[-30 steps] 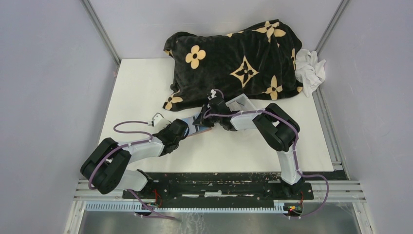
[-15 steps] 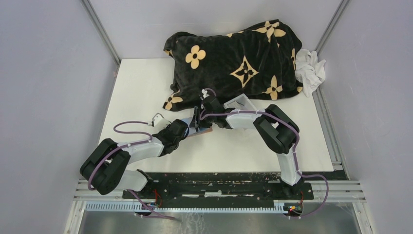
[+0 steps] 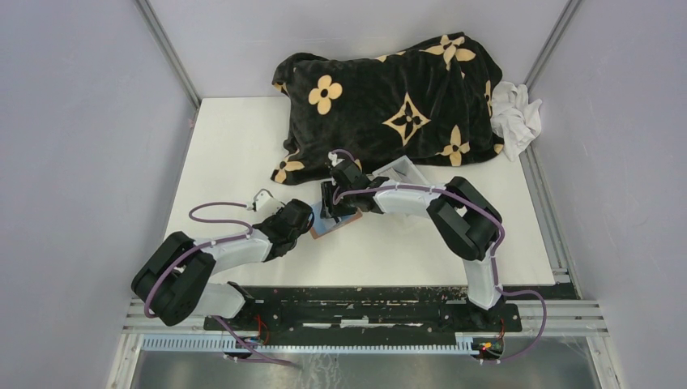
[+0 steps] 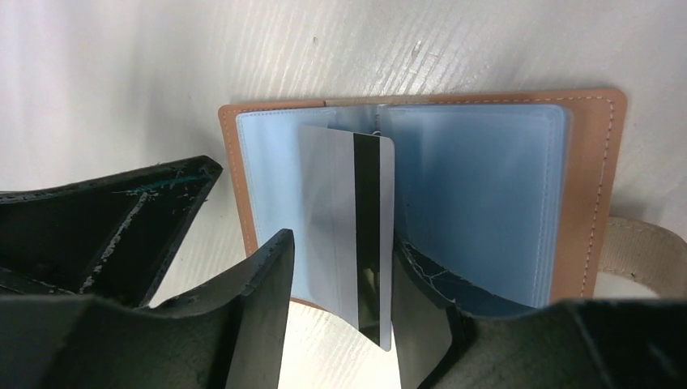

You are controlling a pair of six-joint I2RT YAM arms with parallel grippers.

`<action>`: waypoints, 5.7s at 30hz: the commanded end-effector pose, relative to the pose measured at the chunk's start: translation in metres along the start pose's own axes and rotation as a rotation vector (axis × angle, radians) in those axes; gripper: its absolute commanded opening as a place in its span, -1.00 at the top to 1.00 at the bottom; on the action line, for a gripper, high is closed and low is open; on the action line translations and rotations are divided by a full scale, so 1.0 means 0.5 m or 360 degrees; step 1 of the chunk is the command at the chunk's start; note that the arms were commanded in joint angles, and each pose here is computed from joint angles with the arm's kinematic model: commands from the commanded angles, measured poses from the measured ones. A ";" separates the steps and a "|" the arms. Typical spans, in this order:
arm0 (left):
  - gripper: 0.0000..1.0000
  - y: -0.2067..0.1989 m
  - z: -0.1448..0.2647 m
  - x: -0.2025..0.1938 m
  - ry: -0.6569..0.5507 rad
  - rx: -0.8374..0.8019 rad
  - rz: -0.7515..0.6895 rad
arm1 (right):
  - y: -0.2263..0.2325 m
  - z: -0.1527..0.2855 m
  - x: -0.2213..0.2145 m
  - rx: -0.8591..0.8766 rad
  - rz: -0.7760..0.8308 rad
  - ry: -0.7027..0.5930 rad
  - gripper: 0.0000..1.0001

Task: Put the credit cards into the card holder
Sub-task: Insert the credit card into the card holder, then pick up the credit card from the storage box.

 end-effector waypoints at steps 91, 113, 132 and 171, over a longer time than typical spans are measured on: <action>0.61 0.045 0.007 -0.049 0.0168 0.0079 -0.0056 | -0.013 0.003 0.013 -0.0112 0.0150 -0.0026 0.88; 0.57 0.052 0.012 -0.040 0.0094 0.0114 -0.0094 | 0.032 0.036 0.037 -0.0100 0.0253 -0.0111 0.60; 0.45 0.009 0.067 0.032 -0.0112 -0.0036 -0.0114 | 0.062 0.138 0.131 -0.0232 0.0464 -0.0270 0.02; 0.23 -0.150 0.112 0.004 0.0016 -0.0559 -0.0279 | -0.289 0.266 0.177 -0.0741 0.0231 -0.0171 -0.33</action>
Point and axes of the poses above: each gripper's point midway between its finger pads, its own z axis back along the fingers, its own y axis along the line the jaws close on, x = y × z, the point moved 9 cm from there along z, back along the fingers, and after that the axes turned 5 degrees about z, right-handed, at the moved point
